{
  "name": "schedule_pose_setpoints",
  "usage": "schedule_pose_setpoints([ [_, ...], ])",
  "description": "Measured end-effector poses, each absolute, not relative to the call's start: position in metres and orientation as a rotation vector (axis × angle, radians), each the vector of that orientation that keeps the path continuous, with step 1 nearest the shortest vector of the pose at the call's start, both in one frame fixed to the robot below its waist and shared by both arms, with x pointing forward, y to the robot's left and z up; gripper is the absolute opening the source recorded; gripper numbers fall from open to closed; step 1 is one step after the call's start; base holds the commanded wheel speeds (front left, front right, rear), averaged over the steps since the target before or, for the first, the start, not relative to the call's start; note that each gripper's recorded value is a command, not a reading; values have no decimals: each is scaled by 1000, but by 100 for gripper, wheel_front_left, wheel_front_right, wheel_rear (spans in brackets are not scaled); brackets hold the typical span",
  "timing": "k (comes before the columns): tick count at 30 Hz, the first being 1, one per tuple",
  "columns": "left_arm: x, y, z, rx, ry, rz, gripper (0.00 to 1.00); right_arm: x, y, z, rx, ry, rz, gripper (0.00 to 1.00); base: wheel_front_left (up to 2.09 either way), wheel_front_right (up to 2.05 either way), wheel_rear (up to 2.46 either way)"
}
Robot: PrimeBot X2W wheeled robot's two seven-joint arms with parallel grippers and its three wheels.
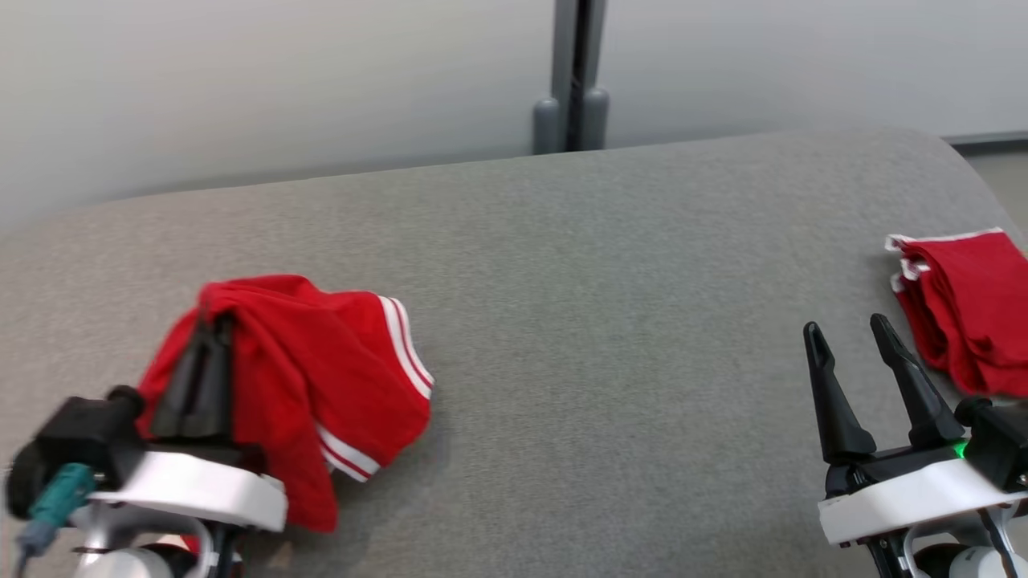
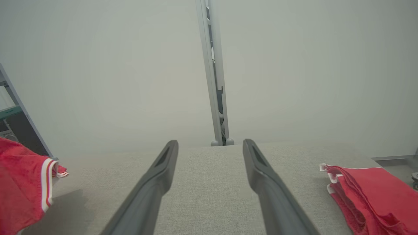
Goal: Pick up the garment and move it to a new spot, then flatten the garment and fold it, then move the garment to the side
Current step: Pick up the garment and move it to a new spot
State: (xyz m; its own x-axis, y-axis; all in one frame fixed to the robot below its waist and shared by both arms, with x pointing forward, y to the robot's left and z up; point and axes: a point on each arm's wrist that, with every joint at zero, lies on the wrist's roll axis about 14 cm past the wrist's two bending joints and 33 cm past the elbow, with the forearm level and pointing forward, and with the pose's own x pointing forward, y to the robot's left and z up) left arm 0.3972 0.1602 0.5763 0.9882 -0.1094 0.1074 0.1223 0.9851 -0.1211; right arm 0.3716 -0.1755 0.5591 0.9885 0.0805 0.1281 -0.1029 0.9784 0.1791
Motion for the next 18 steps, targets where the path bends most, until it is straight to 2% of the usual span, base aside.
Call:
schedule_pose_setpoints([
  [12,434,17,556,-194,-20,-529,0,354,-226,548,181,-107,-76,100,0,0,0],
  [18,456,-42,512,-183,113,-681,0,344,-252,528,199,-72,-173,100,0,0,0],
])
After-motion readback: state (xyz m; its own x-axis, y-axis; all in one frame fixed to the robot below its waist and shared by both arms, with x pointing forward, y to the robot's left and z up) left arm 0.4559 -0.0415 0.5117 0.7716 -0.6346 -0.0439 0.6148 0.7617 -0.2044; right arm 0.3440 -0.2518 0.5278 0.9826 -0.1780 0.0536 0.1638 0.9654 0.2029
